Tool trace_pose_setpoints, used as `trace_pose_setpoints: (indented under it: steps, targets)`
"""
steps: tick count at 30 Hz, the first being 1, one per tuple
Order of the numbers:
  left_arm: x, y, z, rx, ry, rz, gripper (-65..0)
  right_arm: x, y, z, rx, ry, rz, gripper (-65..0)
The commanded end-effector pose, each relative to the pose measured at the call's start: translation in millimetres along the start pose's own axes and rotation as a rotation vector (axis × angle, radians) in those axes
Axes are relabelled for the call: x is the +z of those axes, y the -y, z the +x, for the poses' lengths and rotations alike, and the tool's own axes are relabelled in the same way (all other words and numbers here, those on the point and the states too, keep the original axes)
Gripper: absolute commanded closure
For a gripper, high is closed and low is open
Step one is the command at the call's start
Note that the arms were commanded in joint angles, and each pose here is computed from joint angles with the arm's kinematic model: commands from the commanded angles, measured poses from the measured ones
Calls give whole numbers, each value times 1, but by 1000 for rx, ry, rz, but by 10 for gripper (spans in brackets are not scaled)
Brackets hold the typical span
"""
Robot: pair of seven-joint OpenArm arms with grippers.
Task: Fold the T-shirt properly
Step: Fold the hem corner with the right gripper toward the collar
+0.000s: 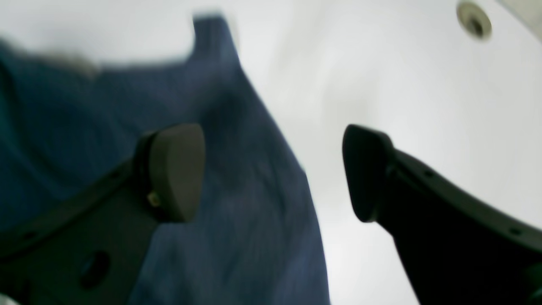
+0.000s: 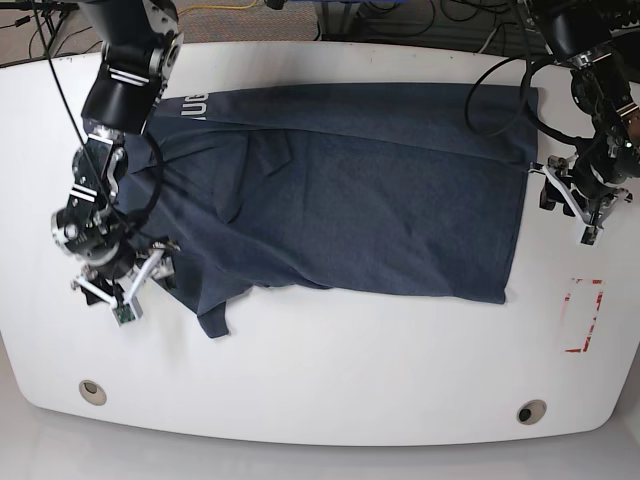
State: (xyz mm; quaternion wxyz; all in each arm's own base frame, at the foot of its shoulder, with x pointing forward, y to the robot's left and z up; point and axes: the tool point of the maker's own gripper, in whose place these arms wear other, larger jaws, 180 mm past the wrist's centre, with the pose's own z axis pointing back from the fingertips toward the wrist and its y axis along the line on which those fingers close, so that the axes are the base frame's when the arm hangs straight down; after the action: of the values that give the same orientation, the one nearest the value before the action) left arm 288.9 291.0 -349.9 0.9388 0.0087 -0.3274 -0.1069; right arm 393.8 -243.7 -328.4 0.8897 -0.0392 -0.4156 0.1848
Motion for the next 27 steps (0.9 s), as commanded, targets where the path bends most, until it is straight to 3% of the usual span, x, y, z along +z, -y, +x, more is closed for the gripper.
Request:
trace_pose_setpoints:
  steps: [1, 11, 27]
  targets:
    - [6, -7, 13, -14, 40, 20, -235, 19, -12, 18, 17, 73, -5, -488]
    - [6, -6, 13, -14, 39, 16, -235, 58, -73, -14, 16, 60, 72, -488]
    - [6, -6, 12, -14, 35, 16, -235, 34, -125, -52, -56, -38, 217, -488]
